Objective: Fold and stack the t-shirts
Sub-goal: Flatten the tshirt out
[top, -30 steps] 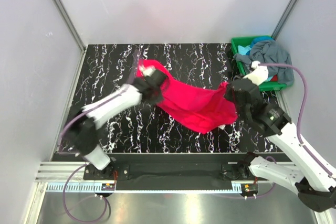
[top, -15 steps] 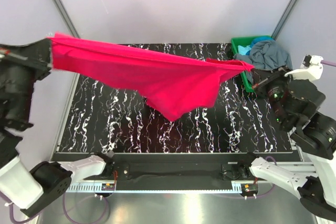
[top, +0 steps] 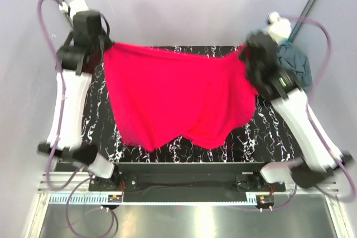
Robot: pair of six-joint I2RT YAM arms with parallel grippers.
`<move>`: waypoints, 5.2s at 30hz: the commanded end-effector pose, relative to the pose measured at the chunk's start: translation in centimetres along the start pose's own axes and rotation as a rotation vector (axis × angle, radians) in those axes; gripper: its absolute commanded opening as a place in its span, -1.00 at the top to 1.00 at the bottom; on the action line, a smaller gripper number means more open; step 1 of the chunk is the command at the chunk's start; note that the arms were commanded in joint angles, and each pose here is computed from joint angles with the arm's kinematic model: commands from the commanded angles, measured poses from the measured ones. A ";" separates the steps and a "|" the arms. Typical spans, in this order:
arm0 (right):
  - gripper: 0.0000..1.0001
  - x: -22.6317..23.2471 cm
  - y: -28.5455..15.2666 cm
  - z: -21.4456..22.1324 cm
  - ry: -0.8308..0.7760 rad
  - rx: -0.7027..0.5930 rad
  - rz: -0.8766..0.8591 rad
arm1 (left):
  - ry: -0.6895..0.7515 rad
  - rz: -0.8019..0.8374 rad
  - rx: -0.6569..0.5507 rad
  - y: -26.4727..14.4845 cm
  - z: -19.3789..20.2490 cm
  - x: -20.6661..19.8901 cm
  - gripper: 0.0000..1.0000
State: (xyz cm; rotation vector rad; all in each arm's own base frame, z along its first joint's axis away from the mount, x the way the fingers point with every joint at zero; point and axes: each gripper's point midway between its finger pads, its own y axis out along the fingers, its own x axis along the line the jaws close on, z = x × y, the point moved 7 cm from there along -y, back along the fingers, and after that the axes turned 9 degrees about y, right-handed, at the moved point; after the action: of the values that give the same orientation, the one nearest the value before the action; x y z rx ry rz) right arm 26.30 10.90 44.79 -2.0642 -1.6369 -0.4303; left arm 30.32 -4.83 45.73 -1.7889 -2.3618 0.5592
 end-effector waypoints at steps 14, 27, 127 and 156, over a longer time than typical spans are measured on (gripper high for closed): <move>1.00 8.2 5.2 -16.0 0.016 -0.399 -0.214 | -0.426 0.396 -0.507 -2.6 -15.4 1.2 1.00; 1.00 -6.1 -0.9 0.8 0.081 0.032 -0.088 | -0.313 0.228 -0.058 -1.2 6.1 5.4 1.00; 0.43 -15.1 4.6 30.0 0.203 1.004 0.784 | -0.339 -0.213 0.448 3.6 32.6 11.7 1.00; 0.28 -15.1 5.8 31.7 0.175 0.981 0.907 | -0.342 -0.181 0.407 3.5 32.3 11.6 1.00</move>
State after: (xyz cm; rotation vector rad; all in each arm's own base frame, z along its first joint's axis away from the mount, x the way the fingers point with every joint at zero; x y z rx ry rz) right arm 26.83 14.68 9.16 -1.5921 -0.4925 0.4257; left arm 19.19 0.03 12.60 -1.3053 -2.3208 1.3261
